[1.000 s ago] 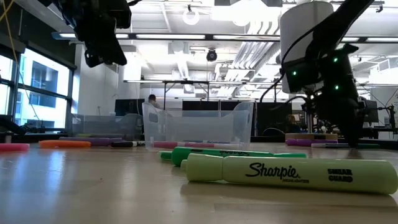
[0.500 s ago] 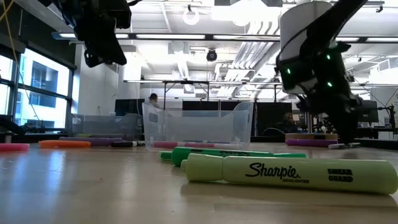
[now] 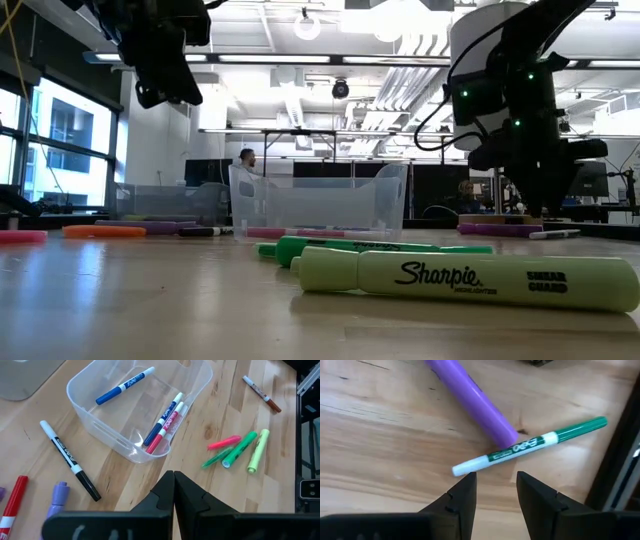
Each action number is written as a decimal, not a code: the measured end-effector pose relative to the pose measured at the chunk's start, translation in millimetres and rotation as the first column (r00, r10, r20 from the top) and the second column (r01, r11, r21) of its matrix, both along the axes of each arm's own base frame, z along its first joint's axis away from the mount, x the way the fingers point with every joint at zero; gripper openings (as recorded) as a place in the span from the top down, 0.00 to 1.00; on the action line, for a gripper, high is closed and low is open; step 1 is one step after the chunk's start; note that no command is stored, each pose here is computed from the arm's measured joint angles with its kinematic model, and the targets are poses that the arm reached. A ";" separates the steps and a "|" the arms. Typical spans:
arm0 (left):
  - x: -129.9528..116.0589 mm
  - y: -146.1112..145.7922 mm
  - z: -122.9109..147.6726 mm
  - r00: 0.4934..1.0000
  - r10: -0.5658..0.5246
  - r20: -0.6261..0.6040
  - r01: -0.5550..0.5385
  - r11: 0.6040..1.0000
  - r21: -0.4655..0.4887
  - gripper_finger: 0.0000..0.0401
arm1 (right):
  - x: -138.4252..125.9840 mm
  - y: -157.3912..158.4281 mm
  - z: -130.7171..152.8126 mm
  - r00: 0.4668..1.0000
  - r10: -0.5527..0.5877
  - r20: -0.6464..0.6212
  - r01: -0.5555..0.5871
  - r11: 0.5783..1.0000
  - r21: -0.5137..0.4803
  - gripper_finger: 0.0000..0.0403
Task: Pick & Place Markers
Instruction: Put the green marker into the white bin
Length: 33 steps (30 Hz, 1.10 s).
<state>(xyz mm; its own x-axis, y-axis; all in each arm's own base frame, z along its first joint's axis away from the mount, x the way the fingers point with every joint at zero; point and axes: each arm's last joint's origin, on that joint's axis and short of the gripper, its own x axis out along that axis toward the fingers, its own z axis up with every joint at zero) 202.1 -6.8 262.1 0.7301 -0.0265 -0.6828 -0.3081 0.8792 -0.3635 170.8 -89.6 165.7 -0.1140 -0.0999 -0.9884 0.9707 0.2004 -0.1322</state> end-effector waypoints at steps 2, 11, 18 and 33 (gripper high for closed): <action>-0.7 0.0 -0.7 1.000 -0.014 -0.010 0.014 1.000 0.012 1.00 | -1.5 0.3 0.2 0.999 0.048 -0.025 -0.048 0.999 0.001 0.68; -1.0 -1.8 -1.0 0.993 -0.117 -0.011 0.117 0.993 0.031 1.00 | 0.3 2.8 0.1 0.935 0.355 0.028 -0.355 0.928 0.115 0.68; -1.2 -1.8 -1.1 0.993 -0.117 -0.014 0.117 0.993 0.031 1.00 | -2.7 -1.8 0.2 0.901 0.433 0.010 -0.431 0.895 0.117 0.68; -0.1 -1.8 0.1 0.999 -0.042 0.000 0.042 0.998 -0.044 1.00 | -1.9 -4.6 -9.7 0.792 0.610 0.019 -0.599 0.771 0.216 0.68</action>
<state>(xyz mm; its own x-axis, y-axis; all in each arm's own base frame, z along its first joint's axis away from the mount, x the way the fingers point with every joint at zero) 202.0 -8.6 262.2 0.7272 -0.0872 -0.6809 -0.2717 0.8744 -0.4021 168.9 -94.2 156.0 -0.1465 0.0341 -0.9886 0.6336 0.7707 -0.0674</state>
